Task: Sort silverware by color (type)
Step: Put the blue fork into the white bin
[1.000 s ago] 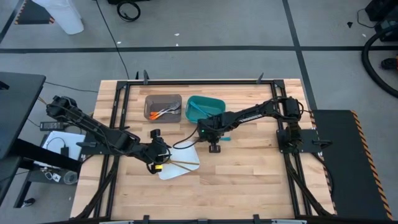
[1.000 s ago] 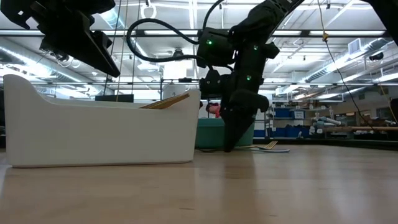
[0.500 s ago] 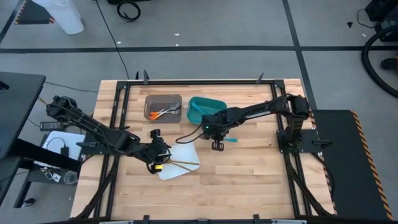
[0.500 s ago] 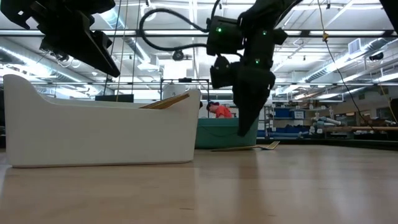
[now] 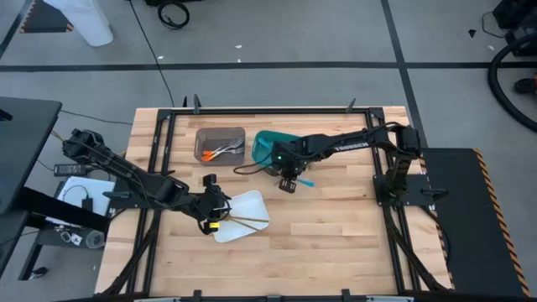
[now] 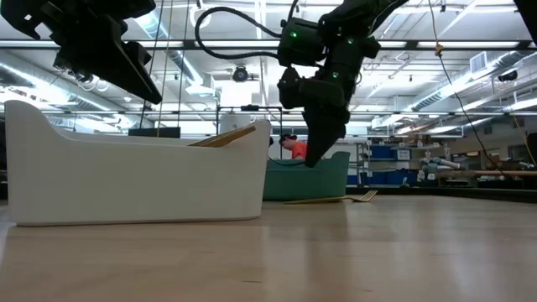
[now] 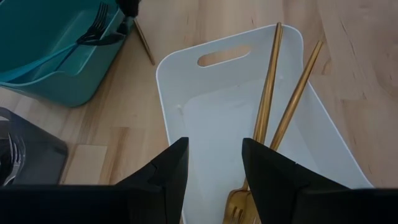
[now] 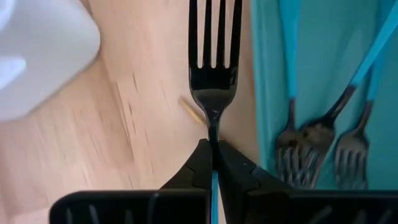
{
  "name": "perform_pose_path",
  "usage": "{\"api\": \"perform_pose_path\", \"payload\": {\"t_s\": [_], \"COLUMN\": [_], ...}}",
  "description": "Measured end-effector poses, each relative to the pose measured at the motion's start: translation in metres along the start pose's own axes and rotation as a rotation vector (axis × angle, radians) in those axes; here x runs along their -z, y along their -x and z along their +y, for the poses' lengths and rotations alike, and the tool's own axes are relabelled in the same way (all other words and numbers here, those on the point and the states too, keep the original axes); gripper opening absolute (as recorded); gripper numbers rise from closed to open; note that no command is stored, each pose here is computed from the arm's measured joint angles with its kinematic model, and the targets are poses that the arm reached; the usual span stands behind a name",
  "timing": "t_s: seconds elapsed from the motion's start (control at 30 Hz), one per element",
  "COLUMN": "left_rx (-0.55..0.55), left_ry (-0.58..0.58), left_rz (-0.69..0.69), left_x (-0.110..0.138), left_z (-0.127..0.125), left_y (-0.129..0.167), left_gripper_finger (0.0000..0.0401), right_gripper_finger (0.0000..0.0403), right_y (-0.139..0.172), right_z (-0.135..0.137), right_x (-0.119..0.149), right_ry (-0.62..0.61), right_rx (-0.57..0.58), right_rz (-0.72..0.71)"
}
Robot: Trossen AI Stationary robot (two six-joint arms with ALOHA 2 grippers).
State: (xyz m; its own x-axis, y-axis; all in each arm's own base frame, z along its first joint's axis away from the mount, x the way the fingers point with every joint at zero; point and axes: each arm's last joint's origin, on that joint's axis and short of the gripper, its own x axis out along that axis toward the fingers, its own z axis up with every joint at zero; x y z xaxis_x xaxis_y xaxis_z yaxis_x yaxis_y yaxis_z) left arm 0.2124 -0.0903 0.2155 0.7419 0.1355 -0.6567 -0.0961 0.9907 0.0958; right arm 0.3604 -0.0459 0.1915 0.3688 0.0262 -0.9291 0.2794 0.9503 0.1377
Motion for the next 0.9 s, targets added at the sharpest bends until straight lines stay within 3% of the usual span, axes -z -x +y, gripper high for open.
{"api": "perform_pose_path", "payload": {"t_s": [0.43, 0.6, 0.9], "left_rx": [0.0, 0.0, -0.005], "left_ry": [0.0, -0.001, -0.009], "left_rz": [0.0, 0.001, 0.017], "left_x": [0.0, 0.0, 0.002], "left_z": [0.0, 0.0, 0.001], "left_y": [0.0, 0.0, 0.0], "left_gripper_finger": [0.016, 0.016, 0.016], "right_gripper_finger": [0.0015, 0.0016, 0.0016], "right_y": [0.033, 0.037, 0.043], "right_z": [-0.02, -0.035, -0.059], "right_x": [-0.041, -0.05, -0.058], "right_ry": [-0.014, -0.034, -0.065], "right_rx": [-0.009, -0.082, -0.089], "right_rz": [-0.181, -0.257, -0.336]}}
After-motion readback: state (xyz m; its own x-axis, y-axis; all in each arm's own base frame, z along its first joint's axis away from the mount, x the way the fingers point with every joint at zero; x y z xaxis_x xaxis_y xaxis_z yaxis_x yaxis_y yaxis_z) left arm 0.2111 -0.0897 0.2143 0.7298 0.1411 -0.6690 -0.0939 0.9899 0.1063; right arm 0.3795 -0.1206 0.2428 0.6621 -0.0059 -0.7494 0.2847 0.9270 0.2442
